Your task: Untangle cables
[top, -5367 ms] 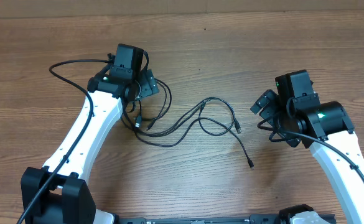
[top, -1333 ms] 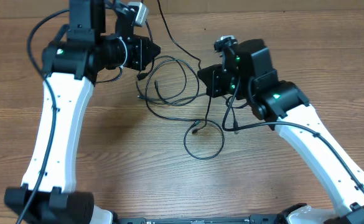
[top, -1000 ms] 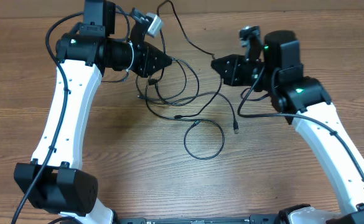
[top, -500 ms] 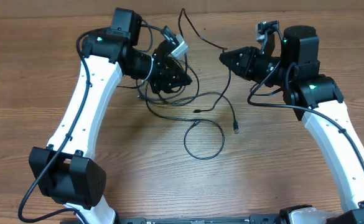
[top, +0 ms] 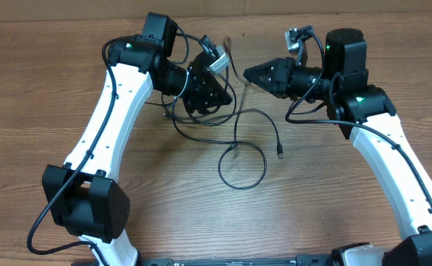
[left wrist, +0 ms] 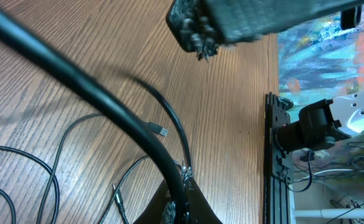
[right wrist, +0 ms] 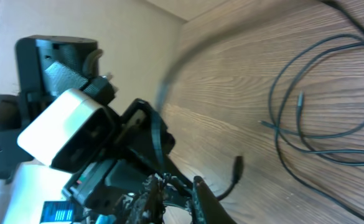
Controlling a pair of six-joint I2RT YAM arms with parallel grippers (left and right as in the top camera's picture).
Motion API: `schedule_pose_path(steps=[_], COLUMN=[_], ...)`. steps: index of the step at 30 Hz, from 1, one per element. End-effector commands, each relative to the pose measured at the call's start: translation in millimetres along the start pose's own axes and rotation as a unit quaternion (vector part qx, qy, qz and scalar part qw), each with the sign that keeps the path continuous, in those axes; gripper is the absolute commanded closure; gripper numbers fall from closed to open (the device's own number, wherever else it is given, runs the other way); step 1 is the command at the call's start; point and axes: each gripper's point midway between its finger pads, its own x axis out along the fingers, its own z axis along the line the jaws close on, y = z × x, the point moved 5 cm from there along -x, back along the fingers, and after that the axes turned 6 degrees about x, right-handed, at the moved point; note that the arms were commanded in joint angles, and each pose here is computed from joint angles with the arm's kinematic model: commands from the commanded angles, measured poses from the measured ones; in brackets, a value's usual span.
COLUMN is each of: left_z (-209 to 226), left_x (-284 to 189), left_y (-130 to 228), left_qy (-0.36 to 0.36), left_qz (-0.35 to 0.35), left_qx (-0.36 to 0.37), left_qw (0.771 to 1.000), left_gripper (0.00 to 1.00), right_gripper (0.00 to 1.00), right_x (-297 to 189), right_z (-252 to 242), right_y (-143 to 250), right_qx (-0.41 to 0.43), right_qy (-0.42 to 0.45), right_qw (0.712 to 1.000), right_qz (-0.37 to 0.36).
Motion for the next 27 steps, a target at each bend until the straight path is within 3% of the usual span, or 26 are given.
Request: schedule_pose_path(steps=[1, 7, 10, 14, 25, 27], left_z=[-3.0, -1.9, 10.9, 8.5, -2.0, -3.1], left_x=[-0.6, -0.8, -1.2, 1.3, 10.6, 11.8], left_y=[-6.7, -6.1, 6.2, 8.4, 2.8, 2.4], left_qy=[0.013, 0.01, -0.045, -0.044, -0.019, -0.018], left_qz=[-0.015, -0.012, 0.036, 0.045, 0.04, 0.041], left_qx=[0.009, -0.011, -0.038, -0.047, -0.039, -0.037], left_qw=[1.0, 1.0, 0.998, 0.997, 0.998, 0.998], left_gripper=[0.96, 0.96, 0.96, 0.96, 0.96, 0.96], right_gripper=[0.76, 0.58, 0.52, 0.39, 0.39, 0.43], right_x=[4.8, 10.5, 7.1, 7.1, 11.6, 12.9], right_z=[19.2, 6.2, -16.7, -20.3, -14.3, -14.3], right_y=[5.3, 3.1, -1.6, 0.4, -1.3, -0.4], right_qx=[-0.003, 0.01, 0.037, 0.064, 0.106, 0.13], right_qy=[-0.027, 0.019, 0.093, 0.102, 0.09, 0.09], right_qw=[1.0, 1.0, 0.994, 0.992, 0.988, 0.986], right_qz=[0.016, -0.009, -0.048, -0.048, -0.06, -0.061])
